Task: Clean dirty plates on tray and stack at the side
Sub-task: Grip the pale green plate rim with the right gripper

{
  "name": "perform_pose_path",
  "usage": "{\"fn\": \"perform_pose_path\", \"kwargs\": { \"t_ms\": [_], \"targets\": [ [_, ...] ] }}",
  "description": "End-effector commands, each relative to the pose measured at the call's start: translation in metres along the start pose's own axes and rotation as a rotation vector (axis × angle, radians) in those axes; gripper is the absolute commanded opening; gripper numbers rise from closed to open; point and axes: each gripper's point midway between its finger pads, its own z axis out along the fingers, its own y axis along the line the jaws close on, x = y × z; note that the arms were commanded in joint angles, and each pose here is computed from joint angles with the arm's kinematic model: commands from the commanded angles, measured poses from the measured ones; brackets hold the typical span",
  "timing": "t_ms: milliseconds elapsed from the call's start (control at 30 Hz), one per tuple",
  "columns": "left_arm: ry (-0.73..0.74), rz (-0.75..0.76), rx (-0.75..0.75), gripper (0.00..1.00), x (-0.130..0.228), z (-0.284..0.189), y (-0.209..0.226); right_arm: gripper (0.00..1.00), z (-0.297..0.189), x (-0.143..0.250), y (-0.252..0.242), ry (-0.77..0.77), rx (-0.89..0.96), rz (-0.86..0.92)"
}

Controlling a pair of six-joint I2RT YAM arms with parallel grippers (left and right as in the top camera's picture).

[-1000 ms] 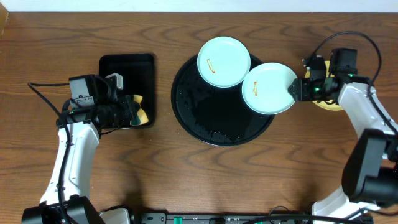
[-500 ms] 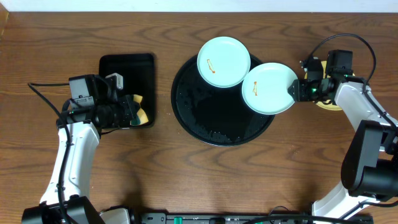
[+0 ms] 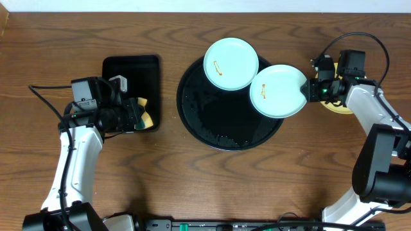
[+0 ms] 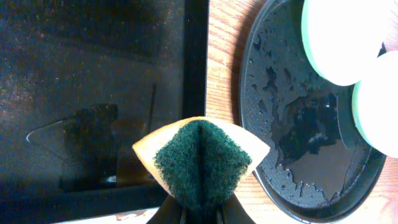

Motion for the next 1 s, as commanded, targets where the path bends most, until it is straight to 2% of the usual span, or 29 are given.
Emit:
{"fn": "perform_pose_path", "kwargs": {
  "t_ms": [0, 300, 633, 800, 967],
  "targets": [
    [0.002, 0.010, -0.016, 0.08, 0.0028, 0.0009, 0.0049, 0.24, 0.0068, 0.0097, -0.0106, 0.036, 0.045, 0.016],
    [0.001, 0.011, -0.015, 0.08, 0.0026, 0.0009, 0.0049, 0.21, 0.0102, 0.0110, -0.0105, 0.038, 0.042, 0.015],
    [-0.002, 0.012, -0.015, 0.08, 0.0018, 0.0009, 0.0048, 0.28, 0.0111, 0.0087, -0.0090, 0.028, 0.033, 0.020],
    [-0.005, 0.013, -0.014, 0.08, 0.0012, 0.0009, 0.0046, 0.25, 0.0118, 0.0094, -0.0090, 0.031, 0.031, 0.036],
    [-0.005, 0.014, -0.015, 0.07, 0.0010, 0.0009, 0.0047, 0.17, 0.0136, 0.0100, -0.0050, 0.032, 0.005, 0.038]
  ]
}}
